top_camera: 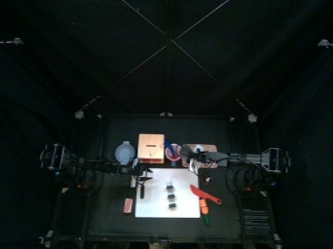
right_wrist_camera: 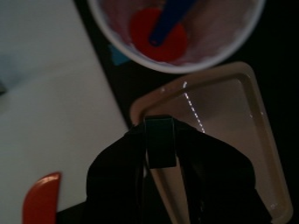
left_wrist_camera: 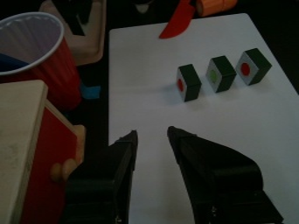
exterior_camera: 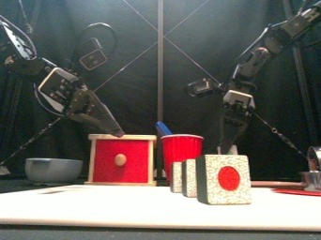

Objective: Place sushi on board then cut the sushi with the knife then place the pieces on the plate
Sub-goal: Place the 4 sushi pieces on the plate

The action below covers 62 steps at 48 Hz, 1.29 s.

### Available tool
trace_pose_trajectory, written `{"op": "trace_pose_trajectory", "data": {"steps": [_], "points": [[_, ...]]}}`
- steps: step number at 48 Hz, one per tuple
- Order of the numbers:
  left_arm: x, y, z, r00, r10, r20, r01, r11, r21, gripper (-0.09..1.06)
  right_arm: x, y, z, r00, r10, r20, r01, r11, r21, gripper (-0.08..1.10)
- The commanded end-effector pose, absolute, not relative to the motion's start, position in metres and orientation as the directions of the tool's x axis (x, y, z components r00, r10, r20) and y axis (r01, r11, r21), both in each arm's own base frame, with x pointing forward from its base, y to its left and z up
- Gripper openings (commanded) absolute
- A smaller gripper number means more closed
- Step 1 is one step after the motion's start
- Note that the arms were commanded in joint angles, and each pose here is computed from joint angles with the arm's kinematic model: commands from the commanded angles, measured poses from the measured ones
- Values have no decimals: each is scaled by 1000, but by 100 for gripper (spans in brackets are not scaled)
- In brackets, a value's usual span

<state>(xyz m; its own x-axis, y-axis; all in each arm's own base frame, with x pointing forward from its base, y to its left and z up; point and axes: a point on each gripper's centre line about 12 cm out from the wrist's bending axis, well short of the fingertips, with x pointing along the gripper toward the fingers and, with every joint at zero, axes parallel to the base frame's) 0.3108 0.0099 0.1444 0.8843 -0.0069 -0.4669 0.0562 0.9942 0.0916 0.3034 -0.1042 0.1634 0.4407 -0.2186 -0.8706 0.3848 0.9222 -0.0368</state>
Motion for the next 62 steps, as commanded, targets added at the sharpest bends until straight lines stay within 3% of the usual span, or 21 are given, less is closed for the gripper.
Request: {"op": "trace_pose_trajectory", "data": {"steps": [1,19,26,34,45,53,62], "points": [[315,13,151,896,0,-444,47,994,94,74,302,-122,163,476,-246,-844,438,899,-15,51],[315,13,151,896,1,-444,45,995,93,74,298,-143,122,438,-245,-865,500,866,8,70],[315,13,151,896,1,-444,45,995,93,74,300,-142,133,456,-253,-853,497,868,9,72],[315,13,152,897,1,-442,43,995,91,74,304,-138,166,490,-267,-830,487,873,7,73],[315,13,152,897,1,-442,43,995,91,74,338,-82,203,606,-195,-771,296,955,-8,73],[314,13,153,898,2,-440,43,995,94,74,364,-27,206,638,-116,-762,108,992,-61,73],[313,13,154,897,3,-442,42,995,93,74,386,13,200,639,-39,-769,19,999,-34,73]]}}
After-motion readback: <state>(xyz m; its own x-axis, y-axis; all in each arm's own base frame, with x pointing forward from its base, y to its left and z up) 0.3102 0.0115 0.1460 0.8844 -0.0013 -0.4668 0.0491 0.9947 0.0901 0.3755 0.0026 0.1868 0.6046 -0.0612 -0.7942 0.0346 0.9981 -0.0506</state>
